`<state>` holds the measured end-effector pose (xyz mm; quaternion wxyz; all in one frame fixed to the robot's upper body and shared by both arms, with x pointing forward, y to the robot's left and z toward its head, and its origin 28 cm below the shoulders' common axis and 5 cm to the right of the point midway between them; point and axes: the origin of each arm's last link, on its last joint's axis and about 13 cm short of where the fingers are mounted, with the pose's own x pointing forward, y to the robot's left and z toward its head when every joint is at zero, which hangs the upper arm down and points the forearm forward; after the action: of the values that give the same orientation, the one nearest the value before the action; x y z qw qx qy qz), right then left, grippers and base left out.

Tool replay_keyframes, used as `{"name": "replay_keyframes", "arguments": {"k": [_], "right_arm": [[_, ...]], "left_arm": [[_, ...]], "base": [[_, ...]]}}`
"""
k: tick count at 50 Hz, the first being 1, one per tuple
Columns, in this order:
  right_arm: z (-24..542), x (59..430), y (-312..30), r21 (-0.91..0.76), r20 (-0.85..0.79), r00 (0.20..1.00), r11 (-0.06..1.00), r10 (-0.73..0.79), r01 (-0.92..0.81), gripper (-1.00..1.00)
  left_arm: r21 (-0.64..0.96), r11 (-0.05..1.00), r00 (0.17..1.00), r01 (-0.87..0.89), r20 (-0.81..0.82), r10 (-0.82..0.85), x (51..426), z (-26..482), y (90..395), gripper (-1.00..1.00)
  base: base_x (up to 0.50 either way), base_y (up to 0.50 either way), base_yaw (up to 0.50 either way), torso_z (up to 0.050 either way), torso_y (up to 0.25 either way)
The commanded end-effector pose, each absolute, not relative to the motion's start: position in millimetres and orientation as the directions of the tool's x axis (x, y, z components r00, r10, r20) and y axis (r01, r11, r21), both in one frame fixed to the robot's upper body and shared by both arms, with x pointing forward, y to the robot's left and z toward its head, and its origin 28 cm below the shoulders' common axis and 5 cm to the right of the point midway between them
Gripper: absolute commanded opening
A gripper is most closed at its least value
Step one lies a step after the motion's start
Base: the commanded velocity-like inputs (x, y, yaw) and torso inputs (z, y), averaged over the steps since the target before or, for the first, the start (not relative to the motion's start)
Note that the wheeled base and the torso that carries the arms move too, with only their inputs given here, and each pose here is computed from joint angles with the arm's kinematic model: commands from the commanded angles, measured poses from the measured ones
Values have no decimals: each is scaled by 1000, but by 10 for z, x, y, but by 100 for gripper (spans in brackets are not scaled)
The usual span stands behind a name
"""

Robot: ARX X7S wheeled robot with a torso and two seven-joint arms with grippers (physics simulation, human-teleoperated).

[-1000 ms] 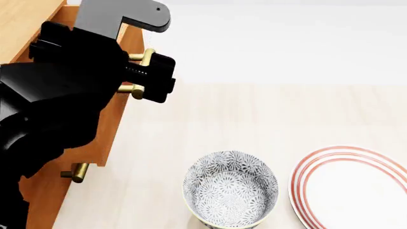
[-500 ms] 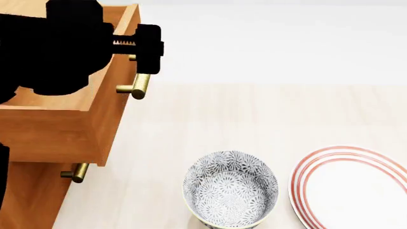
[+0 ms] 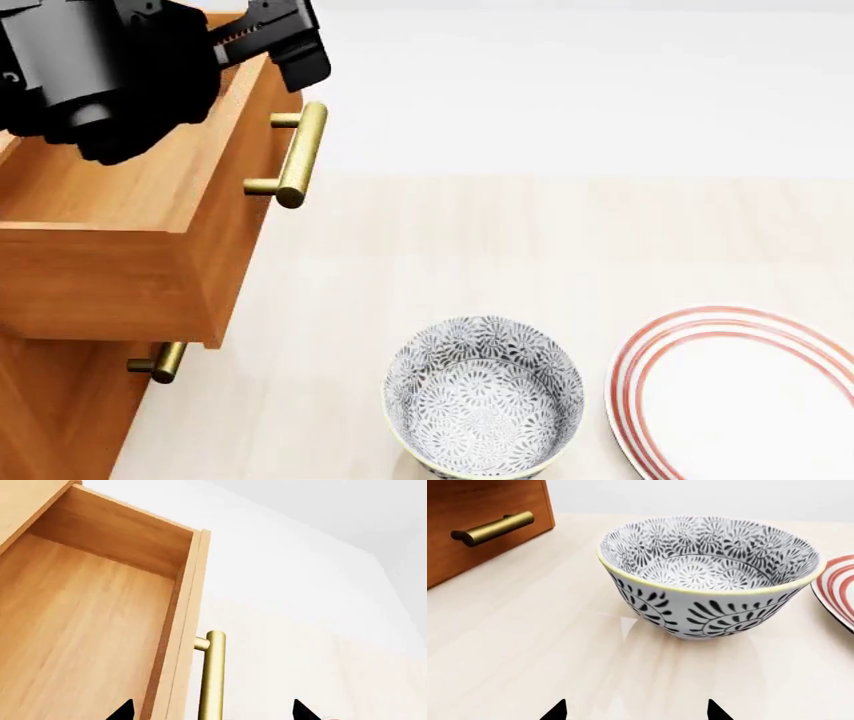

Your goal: Open the top drawer of the cabinet.

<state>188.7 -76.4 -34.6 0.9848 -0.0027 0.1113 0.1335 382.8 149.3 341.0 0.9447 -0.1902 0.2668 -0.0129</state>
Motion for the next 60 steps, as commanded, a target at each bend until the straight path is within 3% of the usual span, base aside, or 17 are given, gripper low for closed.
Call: {"name": "replay_keyframes", "arguments": {"k": [1,16,32,60], "right_arm": [[-350,1881,-765,24,-223,939,964,262,-264,100],[-356,1889,-765,23,-223,939,965,261,-262,100],[-351,1893,-773,24,-225,939,965,260,-261,100],[-367,1873,-786,26,-231,933,960,276,-278,100]], "left_arm": [[-463,877,843,-128,-516,-149,3912,3373,1570,100],[-500,850,803,-167,-569,-177,3975,3171,1555,100],[-522,851,745,56,-545,-384,3844,3182,1320,100],[-519,815,705,257,-476,-526,3649,3182,934,100]], "base": [[0,0,0,0,0],[0,0,0,0,0],[0,0,0,0,0],[0,0,0,0,0]]}}
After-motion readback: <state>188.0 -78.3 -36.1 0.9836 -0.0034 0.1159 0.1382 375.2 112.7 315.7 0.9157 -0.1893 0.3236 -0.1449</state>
